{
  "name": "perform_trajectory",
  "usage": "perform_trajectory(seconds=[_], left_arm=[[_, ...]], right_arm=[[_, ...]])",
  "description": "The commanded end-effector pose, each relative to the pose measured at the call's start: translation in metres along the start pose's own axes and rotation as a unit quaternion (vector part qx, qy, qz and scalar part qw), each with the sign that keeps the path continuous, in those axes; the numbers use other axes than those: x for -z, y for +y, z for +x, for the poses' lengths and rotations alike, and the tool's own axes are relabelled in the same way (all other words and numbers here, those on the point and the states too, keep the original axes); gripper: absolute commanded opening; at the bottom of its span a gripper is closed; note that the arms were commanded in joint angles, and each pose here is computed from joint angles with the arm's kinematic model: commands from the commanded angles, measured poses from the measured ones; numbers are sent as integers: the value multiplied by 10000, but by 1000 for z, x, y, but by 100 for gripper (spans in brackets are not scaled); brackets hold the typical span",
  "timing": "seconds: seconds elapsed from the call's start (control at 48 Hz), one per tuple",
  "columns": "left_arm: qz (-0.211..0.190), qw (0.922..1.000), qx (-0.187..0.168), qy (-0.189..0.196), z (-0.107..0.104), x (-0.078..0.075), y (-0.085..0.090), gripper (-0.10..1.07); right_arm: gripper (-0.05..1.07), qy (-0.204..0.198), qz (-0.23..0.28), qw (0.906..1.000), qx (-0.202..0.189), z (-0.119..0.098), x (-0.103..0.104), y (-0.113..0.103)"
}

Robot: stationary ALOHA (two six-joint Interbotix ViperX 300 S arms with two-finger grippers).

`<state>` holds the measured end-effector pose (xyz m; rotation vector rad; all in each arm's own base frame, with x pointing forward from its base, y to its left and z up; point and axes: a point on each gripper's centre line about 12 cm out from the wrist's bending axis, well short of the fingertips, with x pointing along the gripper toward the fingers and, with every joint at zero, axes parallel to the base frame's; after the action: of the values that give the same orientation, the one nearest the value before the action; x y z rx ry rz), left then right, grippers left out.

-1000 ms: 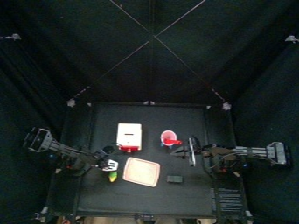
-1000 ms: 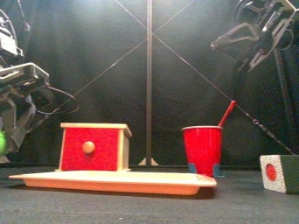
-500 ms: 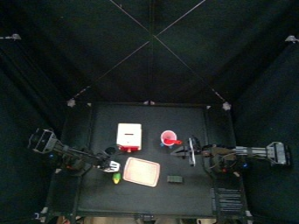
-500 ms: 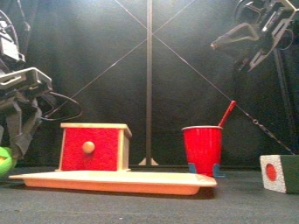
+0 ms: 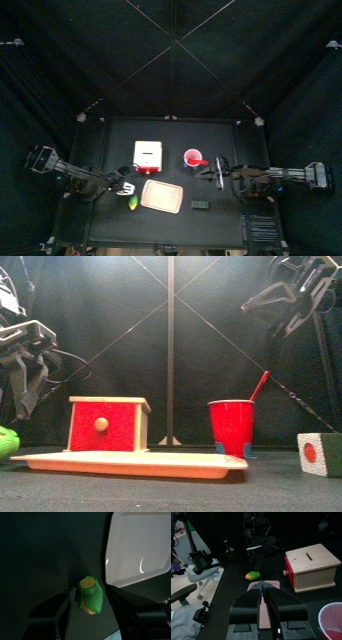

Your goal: Put corn left of plate

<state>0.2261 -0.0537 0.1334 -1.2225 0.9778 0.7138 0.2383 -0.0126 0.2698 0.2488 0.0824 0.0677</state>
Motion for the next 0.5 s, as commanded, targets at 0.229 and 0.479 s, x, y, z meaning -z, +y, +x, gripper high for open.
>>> perform_trajectory(seconds=[0.229,0.479], left_arm=[[-2,10000,26,-13,-4,0,-2,86],[-25,10000,48,-22,-4,-1,-4,86]], right_arm=[[51,-80,-13,10000,-25,0,-5,1],[51,-92,21,10000,26,0,-5,-2]])
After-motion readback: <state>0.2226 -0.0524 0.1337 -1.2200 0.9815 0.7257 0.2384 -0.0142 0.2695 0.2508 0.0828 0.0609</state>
